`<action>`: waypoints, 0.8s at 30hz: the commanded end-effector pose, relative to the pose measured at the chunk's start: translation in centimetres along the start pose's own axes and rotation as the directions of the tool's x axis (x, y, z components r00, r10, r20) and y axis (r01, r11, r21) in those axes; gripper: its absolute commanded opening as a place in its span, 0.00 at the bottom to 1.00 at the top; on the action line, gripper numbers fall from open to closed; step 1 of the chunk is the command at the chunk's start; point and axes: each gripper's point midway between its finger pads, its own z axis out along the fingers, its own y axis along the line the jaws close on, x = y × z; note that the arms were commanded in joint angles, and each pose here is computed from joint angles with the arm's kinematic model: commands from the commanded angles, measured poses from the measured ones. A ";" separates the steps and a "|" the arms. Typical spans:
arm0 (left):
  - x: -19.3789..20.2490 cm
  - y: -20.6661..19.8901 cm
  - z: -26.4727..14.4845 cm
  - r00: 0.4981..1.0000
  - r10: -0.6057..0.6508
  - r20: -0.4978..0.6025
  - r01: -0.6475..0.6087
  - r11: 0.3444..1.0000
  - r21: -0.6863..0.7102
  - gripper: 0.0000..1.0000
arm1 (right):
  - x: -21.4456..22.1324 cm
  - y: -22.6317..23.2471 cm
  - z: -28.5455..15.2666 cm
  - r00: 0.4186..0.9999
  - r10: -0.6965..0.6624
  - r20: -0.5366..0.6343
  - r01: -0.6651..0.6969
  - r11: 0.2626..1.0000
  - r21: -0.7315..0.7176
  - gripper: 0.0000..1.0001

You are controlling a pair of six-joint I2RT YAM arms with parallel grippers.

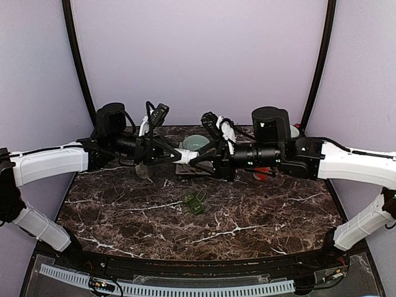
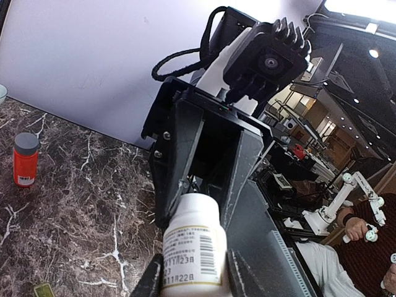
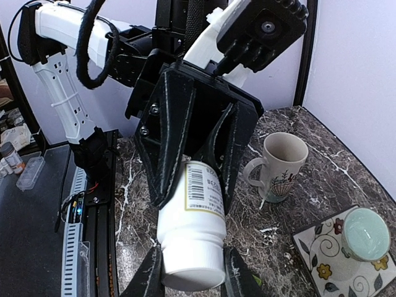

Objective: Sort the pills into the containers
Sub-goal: Unscrew the lid of the pill bottle.

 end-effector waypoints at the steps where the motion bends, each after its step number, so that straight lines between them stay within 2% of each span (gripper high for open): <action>1: -1.8 -2.3 0.2 0.997 0.077 0.018 -0.078 0.995 0.061 0.00 | -0.3 -0.3 0.0 0.998 -0.060 0.020 0.059 0.997 0.044 0.12; 14: -1.8 -3.1 -0.1 0.996 0.028 0.088 -0.038 0.993 0.108 0.00 | -1.6 0.2 -1.1 0.995 -0.096 0.032 0.095 0.994 0.050 0.12; 15: -1.7 -3.2 -0.2 0.995 0.025 0.093 -0.035 0.993 0.115 0.00 | -2.7 0.2 -1.3 0.993 -0.107 0.049 0.104 0.993 0.055 0.12; 24: -1.7 -3.6 -0.3 0.993 0.014 0.117 -0.031 0.989 0.144 0.00 | -2.9 0.4 -1.0 0.990 -0.140 0.020 0.138 0.989 0.055 0.12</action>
